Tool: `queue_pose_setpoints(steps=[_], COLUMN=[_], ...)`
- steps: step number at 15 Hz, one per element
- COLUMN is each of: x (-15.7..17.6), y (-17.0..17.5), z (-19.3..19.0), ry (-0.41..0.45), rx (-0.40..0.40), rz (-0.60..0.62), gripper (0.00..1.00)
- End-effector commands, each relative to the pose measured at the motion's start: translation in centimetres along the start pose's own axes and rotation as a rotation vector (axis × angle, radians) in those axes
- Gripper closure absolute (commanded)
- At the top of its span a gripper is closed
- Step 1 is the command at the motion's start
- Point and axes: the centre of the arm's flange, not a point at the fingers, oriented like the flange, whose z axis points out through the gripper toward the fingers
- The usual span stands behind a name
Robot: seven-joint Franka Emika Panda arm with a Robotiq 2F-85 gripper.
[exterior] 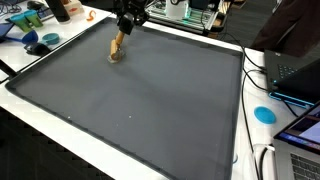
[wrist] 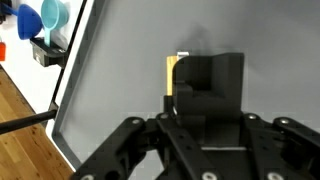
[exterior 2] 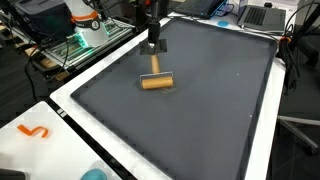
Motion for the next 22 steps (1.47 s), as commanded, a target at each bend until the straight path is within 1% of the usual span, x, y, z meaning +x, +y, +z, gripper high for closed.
queue_pose_setpoints(steps=[1, 5, 7, 8, 11, 14, 15, 18, 19, 21, 22], x=[-3.4, -4.6, -5.3, -5.9, -5.3, -5.0, -5.1, -5.5, -5.6, -5.4, -5.1], y=[-2.1, -2.5, -2.4, -2.6, -1.9, -0.5, 0.0, 0.6, 0.8, 1.3, 1.7], z=[3.3, 3.7, 3.9, 4.3, 2.9, 0.9, 0.1, -1.2, -1.6, -2.5, -3.0], ry=[-0.16, -0.229, -0.302, -0.353, -0.365, -0.413, -0.439, -0.559, -0.587, -0.586, -0.572], rx=[-0.013, -0.056, -0.064, -0.04, 0.01, 0.056, 0.078, 0.163, 0.185, 0.192, 0.185], rz=[0.016, 0.064, 0.074, 0.044, -0.023, -0.075, -0.095, -0.185, -0.212, -0.234, -0.237], gripper=[0.76, 0.76, 0.76, 0.76, 0.76, 0.76, 0.76, 0.76, 0.76, 0.76, 0.76])
